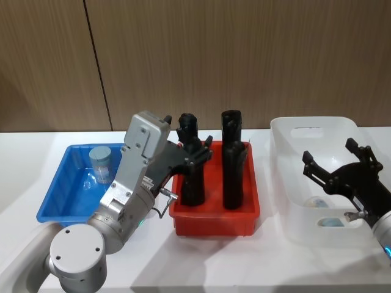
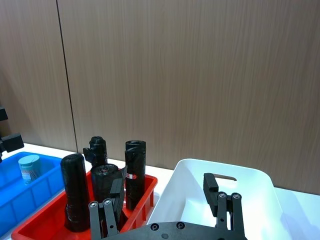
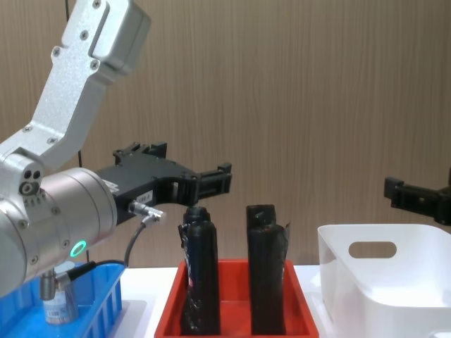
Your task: Pick the cotton swabs from the blue box and place them into the white box.
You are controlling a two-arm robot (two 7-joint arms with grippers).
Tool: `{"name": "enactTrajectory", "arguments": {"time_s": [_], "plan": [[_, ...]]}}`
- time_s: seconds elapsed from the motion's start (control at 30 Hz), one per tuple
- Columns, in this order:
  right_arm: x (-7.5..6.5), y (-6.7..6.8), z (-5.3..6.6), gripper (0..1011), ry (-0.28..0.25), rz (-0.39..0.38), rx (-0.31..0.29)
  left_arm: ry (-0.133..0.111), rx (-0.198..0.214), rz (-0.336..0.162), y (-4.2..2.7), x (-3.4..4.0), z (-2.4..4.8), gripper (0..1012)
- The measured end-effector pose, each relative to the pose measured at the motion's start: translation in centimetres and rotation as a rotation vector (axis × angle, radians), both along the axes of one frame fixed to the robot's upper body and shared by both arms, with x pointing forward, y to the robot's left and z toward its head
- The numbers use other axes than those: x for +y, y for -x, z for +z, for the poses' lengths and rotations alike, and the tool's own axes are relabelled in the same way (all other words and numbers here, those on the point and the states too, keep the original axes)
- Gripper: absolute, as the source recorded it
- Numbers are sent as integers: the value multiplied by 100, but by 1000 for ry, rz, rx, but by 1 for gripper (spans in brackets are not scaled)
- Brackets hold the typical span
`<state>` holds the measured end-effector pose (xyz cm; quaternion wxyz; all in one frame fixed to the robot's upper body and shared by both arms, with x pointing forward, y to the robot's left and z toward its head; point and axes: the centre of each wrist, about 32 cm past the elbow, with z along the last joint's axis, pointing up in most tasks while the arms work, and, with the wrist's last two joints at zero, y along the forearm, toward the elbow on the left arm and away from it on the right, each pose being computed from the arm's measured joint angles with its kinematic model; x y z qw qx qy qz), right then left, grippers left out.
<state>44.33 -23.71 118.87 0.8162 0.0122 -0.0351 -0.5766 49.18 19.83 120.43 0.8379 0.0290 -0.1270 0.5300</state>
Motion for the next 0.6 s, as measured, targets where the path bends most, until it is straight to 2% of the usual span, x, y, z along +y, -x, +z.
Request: {"name": "enactTrajectory", "arguments": {"time_s": [0.6], "plan": [[-3, -1, -1, 1001, 0, 1, 0, 1, -1, 2, 0, -1, 2, 1003]]}}
